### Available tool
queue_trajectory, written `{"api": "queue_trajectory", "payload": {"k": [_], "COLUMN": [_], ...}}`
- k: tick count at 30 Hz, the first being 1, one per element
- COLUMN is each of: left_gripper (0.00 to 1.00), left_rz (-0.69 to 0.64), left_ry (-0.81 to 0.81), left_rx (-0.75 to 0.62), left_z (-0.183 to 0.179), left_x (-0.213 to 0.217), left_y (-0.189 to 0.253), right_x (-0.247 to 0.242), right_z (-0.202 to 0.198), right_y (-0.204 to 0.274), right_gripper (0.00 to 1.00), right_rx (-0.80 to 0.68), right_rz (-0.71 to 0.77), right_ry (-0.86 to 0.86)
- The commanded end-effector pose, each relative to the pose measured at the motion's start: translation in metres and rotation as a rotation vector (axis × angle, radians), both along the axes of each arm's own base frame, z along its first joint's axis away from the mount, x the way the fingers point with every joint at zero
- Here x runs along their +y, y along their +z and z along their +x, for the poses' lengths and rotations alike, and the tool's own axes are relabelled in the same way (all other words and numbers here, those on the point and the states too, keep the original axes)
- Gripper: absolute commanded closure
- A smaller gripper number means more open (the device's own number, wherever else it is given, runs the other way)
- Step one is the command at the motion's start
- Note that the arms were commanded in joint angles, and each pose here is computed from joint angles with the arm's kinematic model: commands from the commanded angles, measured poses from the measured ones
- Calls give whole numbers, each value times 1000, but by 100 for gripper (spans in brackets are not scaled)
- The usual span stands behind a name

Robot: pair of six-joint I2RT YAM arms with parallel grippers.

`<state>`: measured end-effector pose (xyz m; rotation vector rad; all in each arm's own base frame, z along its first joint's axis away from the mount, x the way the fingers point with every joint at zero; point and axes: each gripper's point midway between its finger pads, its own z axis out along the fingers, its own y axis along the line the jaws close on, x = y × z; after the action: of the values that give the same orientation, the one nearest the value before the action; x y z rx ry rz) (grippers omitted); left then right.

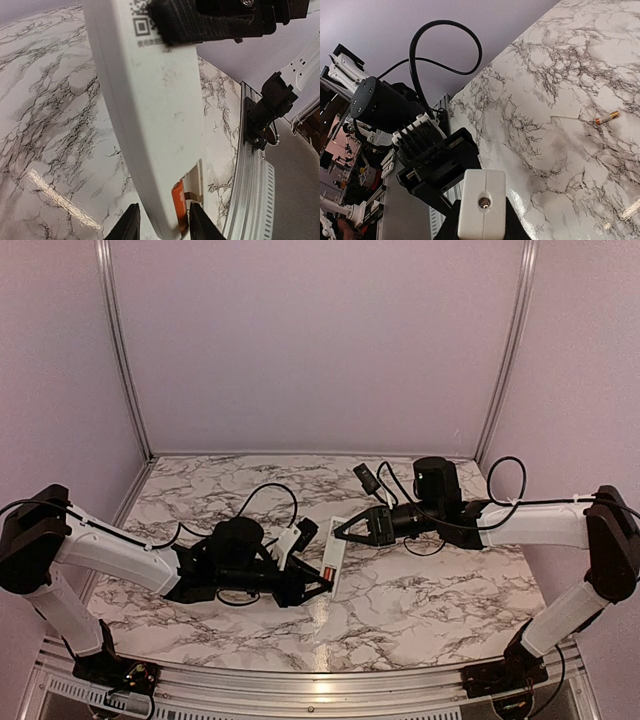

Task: Load the batteries into the remote control
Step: Press the battery in the battery compartment, then pass from the right arm to the left

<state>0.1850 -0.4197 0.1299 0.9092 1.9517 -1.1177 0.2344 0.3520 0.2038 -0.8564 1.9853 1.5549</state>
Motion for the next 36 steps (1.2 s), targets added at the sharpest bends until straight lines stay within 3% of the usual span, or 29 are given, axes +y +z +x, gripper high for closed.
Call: {"api": "queue_trajectory", "payload": {"k": [1,6,11,14,27,36], "left_gripper": [69,79,54,51,77,92], "left_rz": [41,34,-25,-64,-119,-167], "left_ry": [-10,-5,-50,-54,-52,-69], "left_rx": [4,-2,-4,1,27,28], "left_z": [2,5,-2,-3,4,1], "left_x": [1,2,-3,-6,-8,-8], "left_y": [-12,-9,5,14,24,33], "right_x": [5,5,5,5,4,6], "right_z": [-4,-5,-6,-9,-16,-20], "right_y": [33,34,32,30,31,30], "right_gripper": [100,100,100,100,100,62], "right_rx": [-48,-47,-44,-38,-33,4], "right_rz": [55,58,62,65,84,96], "right_ry": [29,32,38,51,79,110]}}
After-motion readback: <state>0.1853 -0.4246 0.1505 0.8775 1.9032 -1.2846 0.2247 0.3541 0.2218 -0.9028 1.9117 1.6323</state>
